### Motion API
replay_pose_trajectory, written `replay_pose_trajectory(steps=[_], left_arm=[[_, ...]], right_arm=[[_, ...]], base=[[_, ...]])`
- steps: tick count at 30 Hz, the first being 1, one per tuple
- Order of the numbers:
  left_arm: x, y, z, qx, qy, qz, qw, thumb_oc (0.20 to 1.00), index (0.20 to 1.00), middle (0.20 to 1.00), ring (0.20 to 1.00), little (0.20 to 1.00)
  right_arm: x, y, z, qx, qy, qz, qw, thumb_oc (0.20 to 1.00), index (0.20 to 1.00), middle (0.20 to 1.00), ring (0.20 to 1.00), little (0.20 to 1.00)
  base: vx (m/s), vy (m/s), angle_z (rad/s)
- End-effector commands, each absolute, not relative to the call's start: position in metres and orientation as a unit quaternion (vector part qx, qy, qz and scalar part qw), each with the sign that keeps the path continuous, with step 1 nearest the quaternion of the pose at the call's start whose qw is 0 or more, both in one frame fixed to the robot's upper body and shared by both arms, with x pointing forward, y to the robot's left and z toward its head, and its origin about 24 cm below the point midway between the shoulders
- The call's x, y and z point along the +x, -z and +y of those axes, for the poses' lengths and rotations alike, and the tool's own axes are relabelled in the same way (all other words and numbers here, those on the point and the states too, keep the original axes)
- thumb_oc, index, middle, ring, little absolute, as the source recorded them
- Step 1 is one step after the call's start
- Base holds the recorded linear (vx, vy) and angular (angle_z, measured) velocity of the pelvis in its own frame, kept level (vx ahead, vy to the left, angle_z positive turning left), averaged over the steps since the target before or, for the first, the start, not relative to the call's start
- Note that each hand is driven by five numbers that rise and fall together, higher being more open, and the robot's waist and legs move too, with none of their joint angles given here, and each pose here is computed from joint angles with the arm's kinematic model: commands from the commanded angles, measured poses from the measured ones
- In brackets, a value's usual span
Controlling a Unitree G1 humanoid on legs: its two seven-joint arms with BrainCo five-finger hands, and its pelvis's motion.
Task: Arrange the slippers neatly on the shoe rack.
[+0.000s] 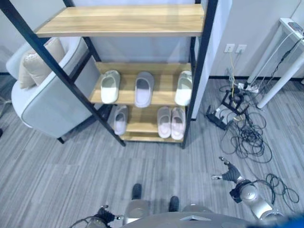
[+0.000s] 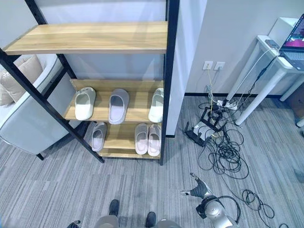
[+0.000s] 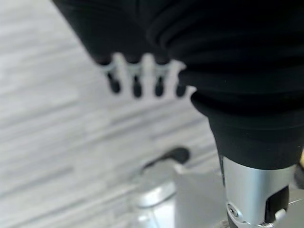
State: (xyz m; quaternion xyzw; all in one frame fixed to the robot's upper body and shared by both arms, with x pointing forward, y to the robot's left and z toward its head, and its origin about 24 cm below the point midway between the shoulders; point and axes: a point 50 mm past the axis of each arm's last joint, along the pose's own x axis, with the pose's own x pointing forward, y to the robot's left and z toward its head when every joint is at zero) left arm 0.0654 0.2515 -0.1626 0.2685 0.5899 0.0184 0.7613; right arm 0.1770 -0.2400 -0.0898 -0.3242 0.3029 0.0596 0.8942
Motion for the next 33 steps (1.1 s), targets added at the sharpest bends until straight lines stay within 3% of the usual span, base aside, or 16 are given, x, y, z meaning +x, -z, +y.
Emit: replay_pose_trajectory(steps=[1,11,24,33], left_arm=[[0.075,0.160,0.254,0.278,-0.014,0.575,0.769,1.000,1.000,1.000,1.000,1.000],[0.106,0.149,0.265,0.300,-0.021,0.535,0.790,1.000,1.000,1.000,1.000,1.000],[0.094,0.158,0.245,0.291,0.009,0.544,0.787,1.000,1.000,1.000,1.000,1.000],[0.092,0.157,0.249,0.305,-0.005,0.545,0.781,1.000,1.000,1.000,1.000,1.000]], right_arm=[[0.188,0.079,-0.231,-0.317,-0.069,0.260,0.910,1.000,1.000,1.000,1.000,1.000],[0.192,0.084,-0.220,-0.304,-0.077,0.268,0.911,1.000,1.000,1.000,1.000,1.000],[0.207,0.066,-0.206,-0.354,-0.132,0.198,0.904,1.000,1.000,1.000,1.000,1.000],[0.211,0.051,-0.206,-0.353,-0.133,0.160,0.912,1.000,1.000,1.000,1.000,1.000]], base=[[0.10,0.321,-0.08],[0.10,0.226,-0.04],[0.02,-0.023,0.01],[0.10,0.221,0.03]])
